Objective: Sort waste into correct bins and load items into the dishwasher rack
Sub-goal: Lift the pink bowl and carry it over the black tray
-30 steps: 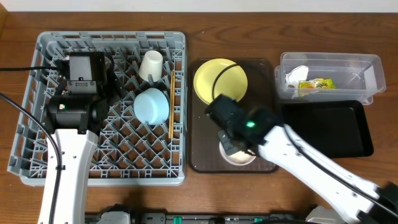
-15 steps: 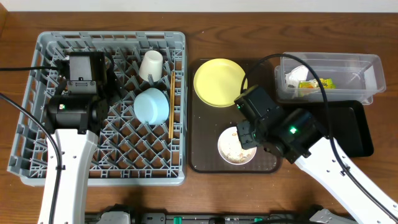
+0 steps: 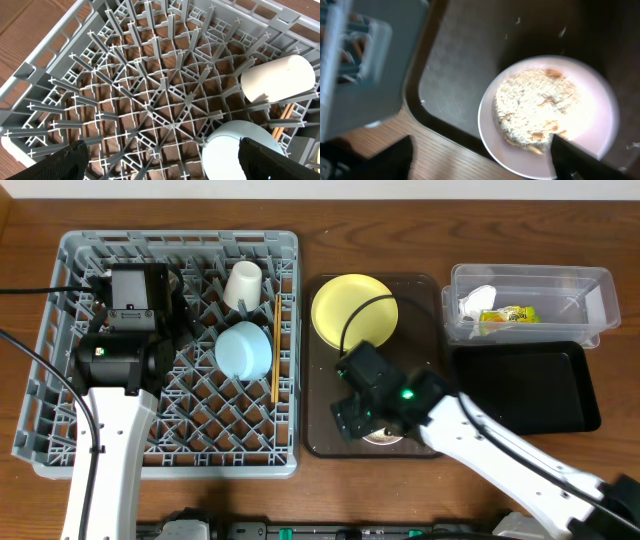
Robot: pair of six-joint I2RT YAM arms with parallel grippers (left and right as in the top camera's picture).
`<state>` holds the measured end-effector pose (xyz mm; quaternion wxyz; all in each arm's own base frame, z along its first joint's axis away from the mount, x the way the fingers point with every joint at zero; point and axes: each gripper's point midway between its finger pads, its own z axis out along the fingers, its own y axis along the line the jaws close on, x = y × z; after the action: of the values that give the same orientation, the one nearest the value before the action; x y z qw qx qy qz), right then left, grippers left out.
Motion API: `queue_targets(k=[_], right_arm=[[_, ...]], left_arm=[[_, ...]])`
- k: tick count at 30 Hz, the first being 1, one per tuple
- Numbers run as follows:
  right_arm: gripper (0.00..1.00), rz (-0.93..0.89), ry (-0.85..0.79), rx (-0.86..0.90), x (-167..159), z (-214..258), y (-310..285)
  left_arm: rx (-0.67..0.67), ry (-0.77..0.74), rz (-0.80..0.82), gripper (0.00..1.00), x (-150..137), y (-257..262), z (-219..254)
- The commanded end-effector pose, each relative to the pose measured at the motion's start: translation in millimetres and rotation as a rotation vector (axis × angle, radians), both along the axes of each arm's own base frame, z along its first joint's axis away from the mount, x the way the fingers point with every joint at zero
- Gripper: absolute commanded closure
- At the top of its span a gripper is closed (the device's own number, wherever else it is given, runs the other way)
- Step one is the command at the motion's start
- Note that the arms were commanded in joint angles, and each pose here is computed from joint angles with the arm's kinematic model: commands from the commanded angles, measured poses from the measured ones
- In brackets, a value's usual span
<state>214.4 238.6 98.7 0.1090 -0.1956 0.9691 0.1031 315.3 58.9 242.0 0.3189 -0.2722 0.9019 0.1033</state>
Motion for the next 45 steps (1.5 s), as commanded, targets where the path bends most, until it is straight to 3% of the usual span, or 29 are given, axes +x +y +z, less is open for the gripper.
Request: queue_targets(k=[1,3,8,14,17,20,22,31,45], right_arm=[[0.37,0.009,0.058,-0.042,-9,-22,0],[0.44,0.01,0.083,-0.069,-10,-33,-1],[0.47,0.009,0.138,-0.129,-12,-59,-3],[0.66,0.009,0.168,-0.161,-13,-75,-4],[0.68,0.009,0.166,-0.16,-12,-77,-3],[0.88,0.009,0.166,-0.16,-12,-77,-3],[0.96,0.009,0.166,-0.16,-12,-76,-3],[0.99,-0.009,0.178,-0.181,-8,-63,-8],[0.99,-0.077,0.108,-0.331,23,11,-36]], left_arm=[[0.01,-0.01,0.006,0.04,0,3,6],[0.01,-0.01,0.006,0.04,0,3,6],[0.01,-0.01,0.006,0.04,0,3,6],[0.01,-0.01,0.006,0.04,0,3,6],[0.01,-0.01,0.006,0.04,0,3,6],[0.01,-0.01,0.006,0.04,0,3,6],[0.01,-0.01,0.006,0.04,0,3,6],[0.01,-0.01,0.006,0.04,0,3,6],[0.01,-0.01,0.006,0.04,0,3,6]])
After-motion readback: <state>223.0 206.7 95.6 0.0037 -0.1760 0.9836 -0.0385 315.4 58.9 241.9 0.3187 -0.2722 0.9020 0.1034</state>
